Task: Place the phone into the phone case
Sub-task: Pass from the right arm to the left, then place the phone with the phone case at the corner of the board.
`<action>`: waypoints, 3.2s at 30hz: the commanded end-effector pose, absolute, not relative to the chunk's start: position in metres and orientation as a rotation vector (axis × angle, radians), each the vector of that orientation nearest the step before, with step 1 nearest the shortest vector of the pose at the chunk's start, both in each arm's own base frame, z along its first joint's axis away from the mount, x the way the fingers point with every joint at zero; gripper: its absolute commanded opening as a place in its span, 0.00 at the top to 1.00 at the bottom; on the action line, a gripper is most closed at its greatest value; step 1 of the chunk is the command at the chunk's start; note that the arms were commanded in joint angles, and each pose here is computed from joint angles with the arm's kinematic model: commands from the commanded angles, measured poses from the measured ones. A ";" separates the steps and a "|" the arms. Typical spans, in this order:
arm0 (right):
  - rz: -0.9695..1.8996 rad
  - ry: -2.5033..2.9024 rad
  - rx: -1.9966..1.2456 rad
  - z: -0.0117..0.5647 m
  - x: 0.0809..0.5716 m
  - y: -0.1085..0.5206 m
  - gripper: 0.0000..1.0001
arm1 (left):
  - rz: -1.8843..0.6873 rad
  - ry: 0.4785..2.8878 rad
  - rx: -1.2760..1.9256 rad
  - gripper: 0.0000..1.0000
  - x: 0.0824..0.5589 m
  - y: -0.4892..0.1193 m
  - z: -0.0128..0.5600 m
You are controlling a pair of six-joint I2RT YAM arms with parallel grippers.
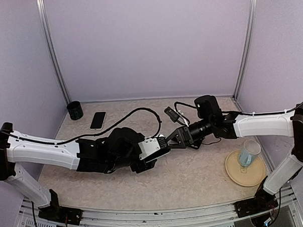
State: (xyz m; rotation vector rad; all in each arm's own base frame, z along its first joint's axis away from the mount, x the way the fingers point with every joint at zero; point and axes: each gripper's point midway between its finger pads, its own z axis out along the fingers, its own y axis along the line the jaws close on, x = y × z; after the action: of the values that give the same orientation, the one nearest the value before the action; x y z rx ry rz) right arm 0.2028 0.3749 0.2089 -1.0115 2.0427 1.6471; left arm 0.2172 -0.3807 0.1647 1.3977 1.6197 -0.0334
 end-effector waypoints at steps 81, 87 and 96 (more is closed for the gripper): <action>1.331 2.111 -0.730 0.197 0.244 0.301 0.28 | -0.265 2.374 0.059 0.55 0.561 -0.237 0.066; 1.337 2.125 -0.725 0.193 0.245 0.302 0.27 | -0.234 2.372 0.014 0.54 0.567 -0.228 0.061; 1.341 2.141 -0.721 0.189 0.246 0.302 0.28 | -0.234 2.374 -0.031 0.49 0.576 -0.218 0.053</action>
State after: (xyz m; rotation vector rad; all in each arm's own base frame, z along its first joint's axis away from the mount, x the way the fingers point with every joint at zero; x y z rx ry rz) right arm 0.2431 0.3043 0.1950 -0.7326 2.1283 1.3339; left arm 0.5551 -0.2217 0.0356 0.0188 2.4517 -0.2228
